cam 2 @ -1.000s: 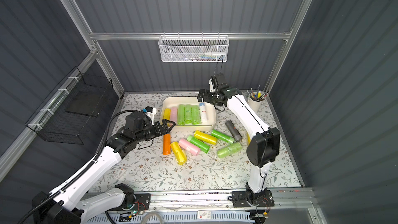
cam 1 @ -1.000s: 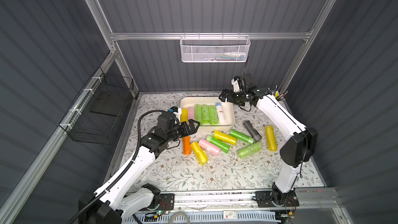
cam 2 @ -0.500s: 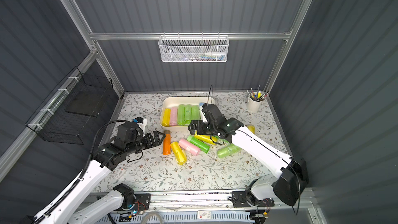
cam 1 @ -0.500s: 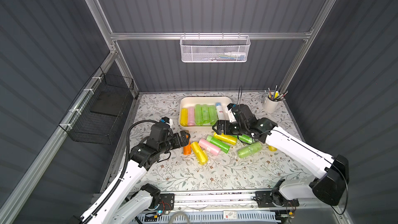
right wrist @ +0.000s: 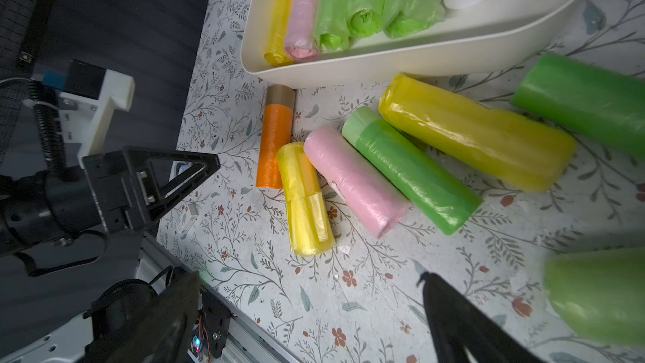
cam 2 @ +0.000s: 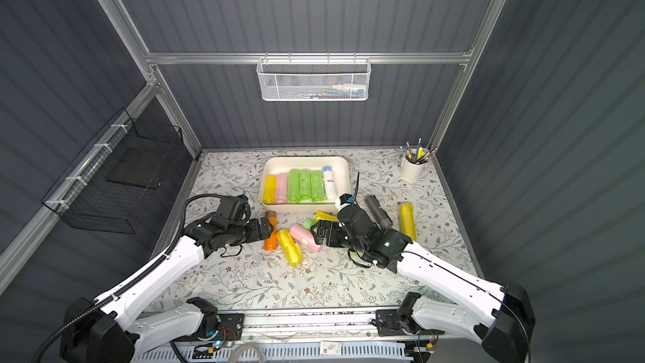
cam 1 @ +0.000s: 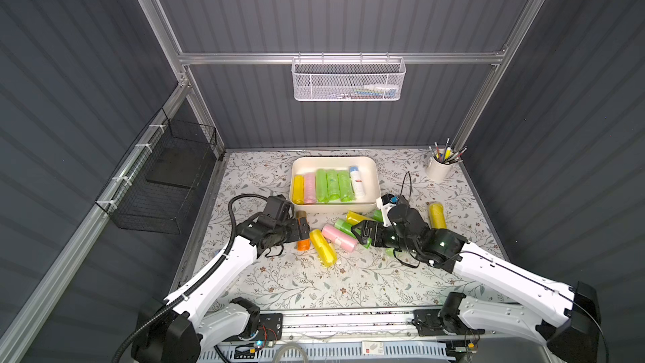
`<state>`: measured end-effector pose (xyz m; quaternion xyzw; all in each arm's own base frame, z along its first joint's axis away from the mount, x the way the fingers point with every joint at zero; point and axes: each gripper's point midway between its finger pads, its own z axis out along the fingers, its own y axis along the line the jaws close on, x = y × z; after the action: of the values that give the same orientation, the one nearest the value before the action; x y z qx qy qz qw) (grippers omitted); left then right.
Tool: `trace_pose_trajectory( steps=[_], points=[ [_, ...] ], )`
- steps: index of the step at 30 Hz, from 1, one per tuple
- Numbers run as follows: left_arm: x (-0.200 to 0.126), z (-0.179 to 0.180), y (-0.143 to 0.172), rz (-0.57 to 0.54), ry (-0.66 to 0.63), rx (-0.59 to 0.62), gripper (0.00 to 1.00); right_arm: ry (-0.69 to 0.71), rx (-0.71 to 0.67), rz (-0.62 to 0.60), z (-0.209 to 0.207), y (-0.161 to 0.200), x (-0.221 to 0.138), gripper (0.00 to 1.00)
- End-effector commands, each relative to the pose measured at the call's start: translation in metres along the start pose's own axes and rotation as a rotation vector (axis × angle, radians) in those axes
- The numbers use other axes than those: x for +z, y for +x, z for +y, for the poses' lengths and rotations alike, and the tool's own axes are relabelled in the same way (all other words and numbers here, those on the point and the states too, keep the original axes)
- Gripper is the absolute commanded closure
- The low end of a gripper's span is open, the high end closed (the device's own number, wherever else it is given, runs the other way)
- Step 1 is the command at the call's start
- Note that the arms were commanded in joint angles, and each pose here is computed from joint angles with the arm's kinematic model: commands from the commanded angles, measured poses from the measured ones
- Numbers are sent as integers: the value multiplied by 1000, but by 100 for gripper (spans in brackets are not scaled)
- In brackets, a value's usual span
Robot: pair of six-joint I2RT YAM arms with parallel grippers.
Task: Put the roll of trash bags into the storage box
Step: Place the roll of trash bags in the storage box, then pick up the roll of trash bags from the center of the board.
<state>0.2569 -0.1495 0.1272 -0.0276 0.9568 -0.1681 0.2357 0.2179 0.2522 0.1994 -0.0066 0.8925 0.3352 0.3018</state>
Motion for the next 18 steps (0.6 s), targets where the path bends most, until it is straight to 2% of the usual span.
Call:
trace_pose_trajectory(
  steps=[1,7,18],
  points=[
    [4,0,-16,-42,-23,27,5,-8,39,-41,-5,0,0,1],
    [15,-1,-18,-30,-21,35,12,21,64,-17,-25,18,11,1],
    [31,1,-20,0,-44,49,17,-43,109,-56,-34,28,11,1]
  ],
)
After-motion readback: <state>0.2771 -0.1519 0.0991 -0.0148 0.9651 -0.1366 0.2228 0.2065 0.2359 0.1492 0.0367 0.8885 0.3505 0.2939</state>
